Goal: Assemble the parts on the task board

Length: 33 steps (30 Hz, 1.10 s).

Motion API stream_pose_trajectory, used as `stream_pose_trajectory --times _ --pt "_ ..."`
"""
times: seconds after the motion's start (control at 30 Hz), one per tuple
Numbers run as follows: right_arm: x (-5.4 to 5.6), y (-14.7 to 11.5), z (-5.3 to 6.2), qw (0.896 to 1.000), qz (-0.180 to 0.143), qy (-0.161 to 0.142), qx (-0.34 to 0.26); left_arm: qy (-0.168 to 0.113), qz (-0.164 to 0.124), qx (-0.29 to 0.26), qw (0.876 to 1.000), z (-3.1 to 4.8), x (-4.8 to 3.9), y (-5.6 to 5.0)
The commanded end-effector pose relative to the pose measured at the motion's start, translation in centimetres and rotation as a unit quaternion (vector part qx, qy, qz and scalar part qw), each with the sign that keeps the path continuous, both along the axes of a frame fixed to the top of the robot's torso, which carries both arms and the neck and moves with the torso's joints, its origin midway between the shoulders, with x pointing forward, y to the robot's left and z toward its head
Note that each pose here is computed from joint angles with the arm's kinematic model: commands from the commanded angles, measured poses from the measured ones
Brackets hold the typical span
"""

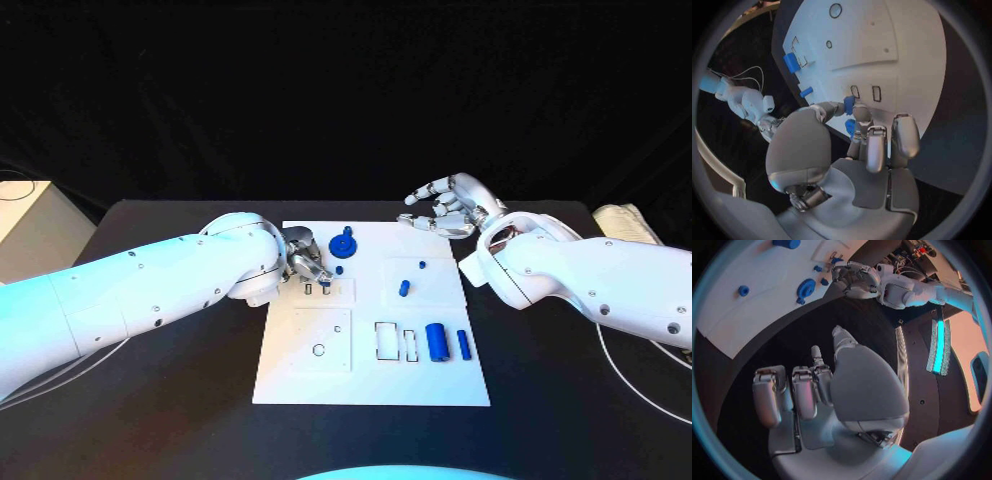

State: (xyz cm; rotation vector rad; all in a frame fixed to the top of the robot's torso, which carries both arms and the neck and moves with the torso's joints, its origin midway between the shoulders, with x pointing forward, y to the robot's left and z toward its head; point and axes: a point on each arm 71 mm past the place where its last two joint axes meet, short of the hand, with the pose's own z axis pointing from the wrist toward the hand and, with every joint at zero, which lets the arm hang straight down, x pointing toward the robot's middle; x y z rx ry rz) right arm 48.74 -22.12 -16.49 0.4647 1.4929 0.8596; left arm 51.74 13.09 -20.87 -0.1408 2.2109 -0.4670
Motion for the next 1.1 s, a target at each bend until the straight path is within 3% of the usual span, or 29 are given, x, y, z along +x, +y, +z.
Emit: stream_pose_trajectory --times 0.03,1.1 --pt "-0.03 0.14 -0.04 1.000 0.008 0.000 -0.006 -0.008 -0.004 0.007 1.000 -0.09 -0.06 -0.18" --pt "0.08 0.12 -0.16 1.000 0.010 0.005 -0.011 0.036 -0.024 0.022 0.999 -0.96 -0.65 -0.10"
